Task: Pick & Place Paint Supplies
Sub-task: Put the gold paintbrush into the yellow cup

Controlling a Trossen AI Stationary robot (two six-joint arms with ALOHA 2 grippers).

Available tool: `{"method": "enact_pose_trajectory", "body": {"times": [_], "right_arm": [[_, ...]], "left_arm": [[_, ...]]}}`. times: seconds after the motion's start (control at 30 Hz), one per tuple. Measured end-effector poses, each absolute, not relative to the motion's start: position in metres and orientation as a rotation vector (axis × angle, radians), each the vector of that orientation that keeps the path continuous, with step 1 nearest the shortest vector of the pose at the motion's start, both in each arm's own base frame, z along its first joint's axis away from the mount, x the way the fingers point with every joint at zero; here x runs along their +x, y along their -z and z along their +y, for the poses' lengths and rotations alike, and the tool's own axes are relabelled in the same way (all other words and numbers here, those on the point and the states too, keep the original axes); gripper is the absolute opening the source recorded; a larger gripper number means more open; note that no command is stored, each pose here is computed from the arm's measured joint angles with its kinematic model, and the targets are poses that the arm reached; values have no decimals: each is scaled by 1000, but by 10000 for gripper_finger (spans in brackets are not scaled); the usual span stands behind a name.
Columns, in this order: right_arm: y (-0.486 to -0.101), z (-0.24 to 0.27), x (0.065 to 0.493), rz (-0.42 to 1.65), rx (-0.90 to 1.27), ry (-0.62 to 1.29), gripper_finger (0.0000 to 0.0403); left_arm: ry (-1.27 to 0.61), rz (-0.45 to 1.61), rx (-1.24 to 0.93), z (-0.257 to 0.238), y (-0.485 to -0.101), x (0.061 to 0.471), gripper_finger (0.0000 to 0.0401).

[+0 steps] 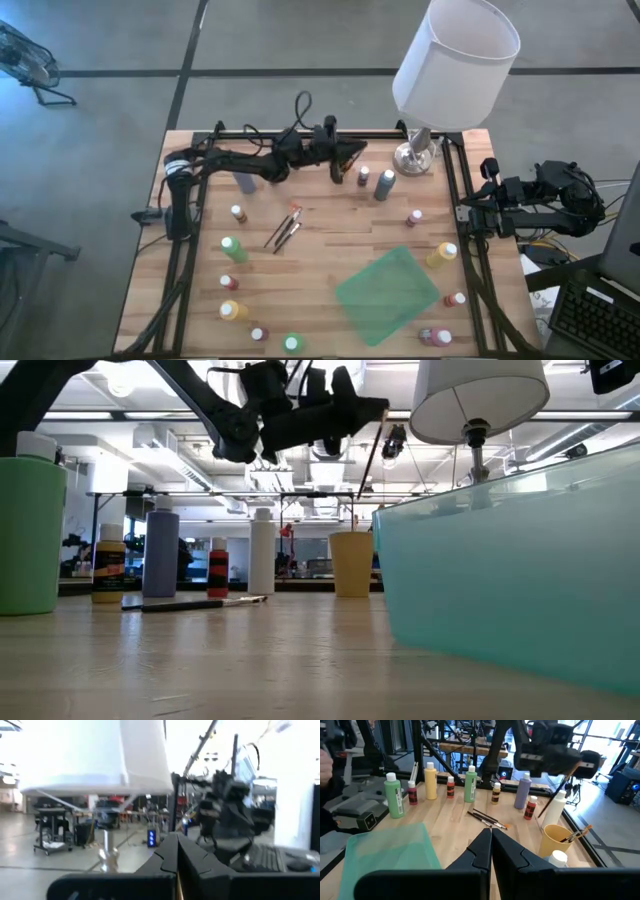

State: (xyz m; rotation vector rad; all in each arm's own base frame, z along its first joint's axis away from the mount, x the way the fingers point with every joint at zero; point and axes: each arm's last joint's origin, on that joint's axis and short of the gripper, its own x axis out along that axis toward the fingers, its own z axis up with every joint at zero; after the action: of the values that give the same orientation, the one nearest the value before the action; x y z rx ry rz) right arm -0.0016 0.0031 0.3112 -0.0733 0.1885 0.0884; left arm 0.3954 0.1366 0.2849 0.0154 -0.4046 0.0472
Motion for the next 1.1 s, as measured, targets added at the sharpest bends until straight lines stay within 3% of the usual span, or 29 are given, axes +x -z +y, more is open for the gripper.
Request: {"method": "enact_pose_trajectory", "body": {"times": [0.3,1.1], "right_arm": [[-311,3,-2,188,-74,-89,8],[-311,3,-2,188,-74,-89,8]], "left_arm": [[-234,-461,80,152,-290,389,0],[-277,-476,34,190,-241,390,0]]}}
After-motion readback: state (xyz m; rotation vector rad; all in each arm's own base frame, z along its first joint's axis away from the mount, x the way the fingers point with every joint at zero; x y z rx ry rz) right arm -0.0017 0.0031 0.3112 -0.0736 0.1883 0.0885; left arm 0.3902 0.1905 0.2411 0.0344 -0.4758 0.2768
